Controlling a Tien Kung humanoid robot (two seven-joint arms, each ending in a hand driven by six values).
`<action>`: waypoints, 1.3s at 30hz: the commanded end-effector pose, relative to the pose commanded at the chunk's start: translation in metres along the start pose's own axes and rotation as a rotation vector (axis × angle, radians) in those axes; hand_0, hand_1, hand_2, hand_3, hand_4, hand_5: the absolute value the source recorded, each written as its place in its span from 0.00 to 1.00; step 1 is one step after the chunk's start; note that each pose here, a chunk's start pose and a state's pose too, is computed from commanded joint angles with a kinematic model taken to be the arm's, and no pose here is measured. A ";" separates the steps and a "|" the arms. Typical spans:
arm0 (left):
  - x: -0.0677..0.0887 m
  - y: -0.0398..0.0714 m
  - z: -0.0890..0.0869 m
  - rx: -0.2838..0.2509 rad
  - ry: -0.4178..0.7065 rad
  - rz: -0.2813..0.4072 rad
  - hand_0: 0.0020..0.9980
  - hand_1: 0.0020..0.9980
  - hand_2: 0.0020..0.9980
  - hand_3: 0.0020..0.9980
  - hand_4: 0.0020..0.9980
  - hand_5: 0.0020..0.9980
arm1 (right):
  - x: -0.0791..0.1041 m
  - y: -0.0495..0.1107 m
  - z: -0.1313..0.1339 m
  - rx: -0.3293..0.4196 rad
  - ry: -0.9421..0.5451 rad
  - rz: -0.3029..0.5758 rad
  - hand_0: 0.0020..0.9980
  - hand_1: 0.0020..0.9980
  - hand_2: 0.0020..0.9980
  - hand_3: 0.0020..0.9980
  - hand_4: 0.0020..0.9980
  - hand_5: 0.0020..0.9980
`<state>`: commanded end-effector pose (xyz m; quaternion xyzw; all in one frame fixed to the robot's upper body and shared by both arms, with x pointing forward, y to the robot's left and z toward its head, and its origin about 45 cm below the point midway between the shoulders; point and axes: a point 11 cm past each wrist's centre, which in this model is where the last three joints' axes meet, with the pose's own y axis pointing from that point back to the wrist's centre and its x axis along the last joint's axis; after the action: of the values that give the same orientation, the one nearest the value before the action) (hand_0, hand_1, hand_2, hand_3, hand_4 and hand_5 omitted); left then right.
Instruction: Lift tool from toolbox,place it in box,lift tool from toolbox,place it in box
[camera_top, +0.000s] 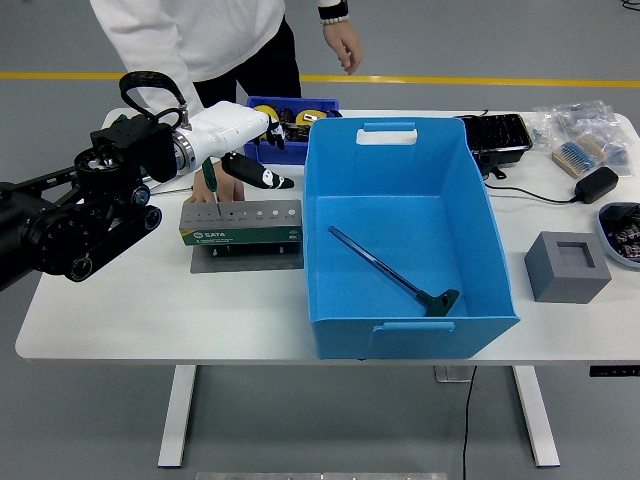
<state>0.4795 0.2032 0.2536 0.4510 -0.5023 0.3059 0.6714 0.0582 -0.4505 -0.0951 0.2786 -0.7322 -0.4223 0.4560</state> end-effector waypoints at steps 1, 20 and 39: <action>-0.003 0.000 -0.004 0.013 -0.011 -0.020 0.64 0.68 0.73 0.59 0.93 0.78 | 0.000 0.000 0.000 0.000 -0.001 0.000 0.68 0.64 0.71 0.56 0.79 0.72; -0.026 0.006 -0.022 0.125 -0.148 -0.197 0.70 0.72 0.68 0.50 0.93 0.90 | -0.001 0.000 -0.003 0.007 -0.006 -0.003 0.68 0.64 0.71 0.56 0.79 0.72; -0.036 0.010 -0.031 0.188 -0.201 -0.262 0.70 0.68 0.61 0.45 0.93 0.91 | 0.001 0.000 -0.004 0.009 -0.006 0.001 0.68 0.64 0.71 0.56 0.79 0.72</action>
<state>0.4728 0.2373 0.2199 0.6016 -0.4731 0.2146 0.6068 0.0612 -0.4527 -0.0939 0.2791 -0.7354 -0.4198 0.4529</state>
